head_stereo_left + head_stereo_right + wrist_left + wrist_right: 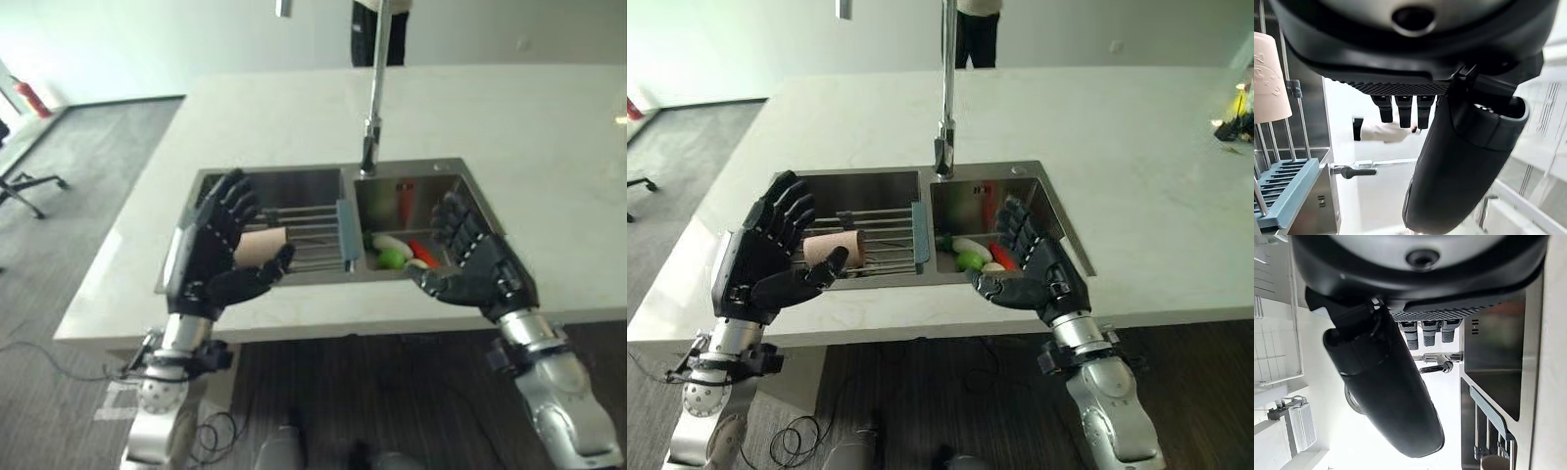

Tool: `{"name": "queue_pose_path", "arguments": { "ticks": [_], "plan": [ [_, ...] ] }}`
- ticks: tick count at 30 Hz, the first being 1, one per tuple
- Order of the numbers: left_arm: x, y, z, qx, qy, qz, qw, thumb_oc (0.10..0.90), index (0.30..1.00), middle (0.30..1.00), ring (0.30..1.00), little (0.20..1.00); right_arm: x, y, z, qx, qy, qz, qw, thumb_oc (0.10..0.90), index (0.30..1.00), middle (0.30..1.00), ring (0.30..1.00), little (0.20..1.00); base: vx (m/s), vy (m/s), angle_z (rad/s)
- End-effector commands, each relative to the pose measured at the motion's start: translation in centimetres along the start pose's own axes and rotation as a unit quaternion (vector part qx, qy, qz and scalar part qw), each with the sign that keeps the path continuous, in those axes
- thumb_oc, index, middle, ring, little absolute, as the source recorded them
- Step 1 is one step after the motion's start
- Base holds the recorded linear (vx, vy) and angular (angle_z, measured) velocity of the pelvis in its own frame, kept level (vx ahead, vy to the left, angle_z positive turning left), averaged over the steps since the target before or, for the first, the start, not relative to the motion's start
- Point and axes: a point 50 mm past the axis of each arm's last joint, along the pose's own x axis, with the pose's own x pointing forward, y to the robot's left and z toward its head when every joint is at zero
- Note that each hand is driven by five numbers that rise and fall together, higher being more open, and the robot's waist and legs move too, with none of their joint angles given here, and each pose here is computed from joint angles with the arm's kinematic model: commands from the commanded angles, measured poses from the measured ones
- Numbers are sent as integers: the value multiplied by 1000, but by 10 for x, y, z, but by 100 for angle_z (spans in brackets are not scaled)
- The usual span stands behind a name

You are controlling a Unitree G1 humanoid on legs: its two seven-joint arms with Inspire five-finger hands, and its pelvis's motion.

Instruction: Place the dishes in the dishwasher.

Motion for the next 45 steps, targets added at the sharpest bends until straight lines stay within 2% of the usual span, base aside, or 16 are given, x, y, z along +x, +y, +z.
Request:
{"name": "queue_pose_path", "arguments": {
  "ticks": [1,7,12,16,22,32,38,42,45],
  "plan": [
    [17,11,48,61,-120,-15,991,800,900,900,900,900,12,10,38,3,-110,34,993,800,900,900,900,900,115,154,15],
    [24,12,52,66,-129,-31,989,800,900,900,900,900,17,16,35,5,-113,30,993,800,900,900,900,900,109,159,9],
    [26,15,57,150,-126,-49,979,800,900,900,900,900,19,20,32,14,-111,39,993,800,900,900,900,900,115,149,0],
    [34,25,48,251,-56,-54,965,800,900,900,900,900,25,25,29,8,-107,80,991,800,900,900,900,900,80,-89,-5],
    [52,38,37,316,26,-71,946,800,900,900,900,900,35,20,43,-18,-102,99,990,800,900,900,900,900,61,-98,-3],
    [85,50,29,318,82,-98,940,800,900,900,900,900,44,19,43,-48,-80,121,988,800,900,900,900,900,24,-33,-13],
    [91,60,22,307,105,-85,942,800,900,900,900,900,45,17,42,-56,-72,125,988,800,900,900,900,900,-4,18,-7],
    [89,66,17,323,124,-85,934,800,900,900,900,900,43,16,41,-63,-66,129,987,800,900,900,900,900,0,11,-3],
    [89,73,8,356,163,-97,915,800,900,900,900,900,44,14,42,-68,-60,135,987,800,900,900,900,900,-2,11,0]
  ]
}}
